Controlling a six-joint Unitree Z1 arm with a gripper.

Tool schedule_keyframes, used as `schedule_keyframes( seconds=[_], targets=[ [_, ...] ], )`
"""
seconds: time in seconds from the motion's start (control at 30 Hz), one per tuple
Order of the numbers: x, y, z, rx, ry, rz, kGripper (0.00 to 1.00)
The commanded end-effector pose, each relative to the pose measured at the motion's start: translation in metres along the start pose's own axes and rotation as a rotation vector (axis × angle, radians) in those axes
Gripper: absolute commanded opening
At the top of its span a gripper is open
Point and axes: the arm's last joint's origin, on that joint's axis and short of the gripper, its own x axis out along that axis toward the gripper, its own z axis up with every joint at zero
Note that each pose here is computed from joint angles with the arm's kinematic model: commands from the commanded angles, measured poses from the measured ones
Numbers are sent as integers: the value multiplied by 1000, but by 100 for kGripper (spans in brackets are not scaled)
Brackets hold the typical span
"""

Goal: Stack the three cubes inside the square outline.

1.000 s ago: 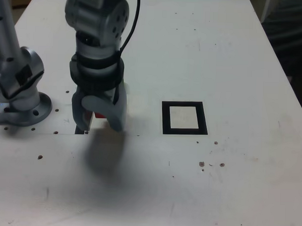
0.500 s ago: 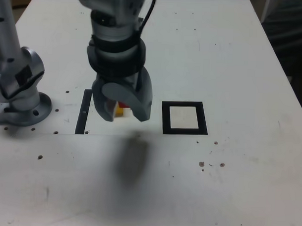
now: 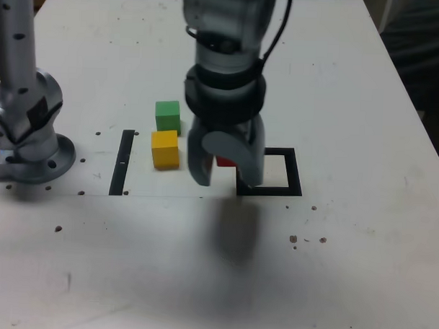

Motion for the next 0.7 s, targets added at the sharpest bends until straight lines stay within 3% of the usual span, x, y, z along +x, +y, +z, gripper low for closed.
schedule_keyframes(
  seconds=[0.0,0.67],
  targets=[
    [3,3,7,-1,-4,-3,31],
    [39,25,41,38,34,-25,31]
  ],
)
